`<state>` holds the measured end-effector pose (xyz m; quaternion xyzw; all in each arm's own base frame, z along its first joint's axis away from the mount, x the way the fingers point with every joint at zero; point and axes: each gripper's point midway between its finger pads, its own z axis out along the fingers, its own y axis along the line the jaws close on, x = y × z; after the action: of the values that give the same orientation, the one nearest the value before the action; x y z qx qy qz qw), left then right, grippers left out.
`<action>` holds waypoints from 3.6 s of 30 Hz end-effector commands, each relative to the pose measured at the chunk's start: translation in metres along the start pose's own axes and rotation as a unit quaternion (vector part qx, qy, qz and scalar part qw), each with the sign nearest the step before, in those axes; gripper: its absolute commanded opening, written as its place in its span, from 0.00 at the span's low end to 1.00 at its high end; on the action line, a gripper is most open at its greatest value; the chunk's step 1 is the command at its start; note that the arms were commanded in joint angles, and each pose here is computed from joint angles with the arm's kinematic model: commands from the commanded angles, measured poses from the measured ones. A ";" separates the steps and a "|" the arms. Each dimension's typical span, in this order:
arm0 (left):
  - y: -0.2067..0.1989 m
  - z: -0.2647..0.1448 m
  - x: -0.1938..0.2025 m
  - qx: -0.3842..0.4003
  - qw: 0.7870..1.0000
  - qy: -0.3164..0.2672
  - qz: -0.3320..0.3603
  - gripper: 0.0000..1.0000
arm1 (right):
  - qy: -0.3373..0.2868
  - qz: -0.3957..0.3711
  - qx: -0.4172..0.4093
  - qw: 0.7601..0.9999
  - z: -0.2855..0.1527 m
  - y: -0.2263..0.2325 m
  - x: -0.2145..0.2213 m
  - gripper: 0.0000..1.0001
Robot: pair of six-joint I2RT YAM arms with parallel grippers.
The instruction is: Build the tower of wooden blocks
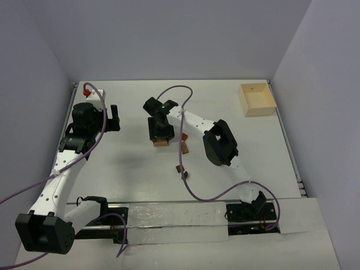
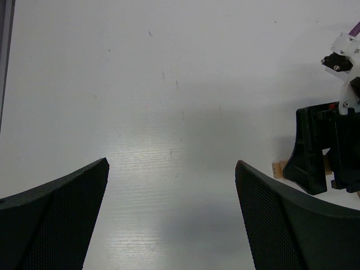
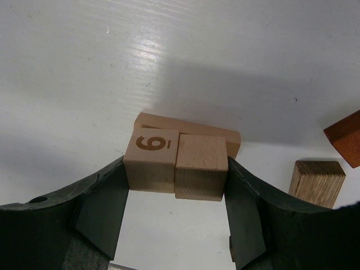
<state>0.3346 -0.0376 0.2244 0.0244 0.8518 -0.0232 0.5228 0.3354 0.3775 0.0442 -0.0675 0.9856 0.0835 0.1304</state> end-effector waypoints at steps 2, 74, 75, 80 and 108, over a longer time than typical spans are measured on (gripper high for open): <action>0.001 -0.001 -0.012 -0.002 1.000 -0.027 -0.007 0.99 | -0.035 -0.002 -0.009 0.999 -0.020 0.007 -0.013 0.09; -0.002 -0.001 -0.014 0.009 1.000 -0.025 -0.002 0.99 | -0.033 -0.021 -0.041 0.998 -0.034 0.023 -0.005 1.00; -0.002 -0.001 -0.015 0.009 1.000 -0.026 -0.002 0.99 | -0.035 -0.021 -0.042 0.998 -0.037 0.023 -0.006 1.00; -0.003 -0.002 -0.014 0.011 1.000 -0.025 -0.004 0.99 | -0.067 -0.024 -0.038 0.997 -0.060 0.023 -0.014 1.00; -0.118 -0.007 0.059 0.394 0.896 0.085 0.186 0.83 | -0.181 0.004 -0.081 0.980 -0.176 -0.115 -0.086 1.00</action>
<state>0.3045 -0.1261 0.1872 0.2787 0.8284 -0.2145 0.4359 0.3707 0.2902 0.2092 -0.0745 0.9413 0.1662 0.2841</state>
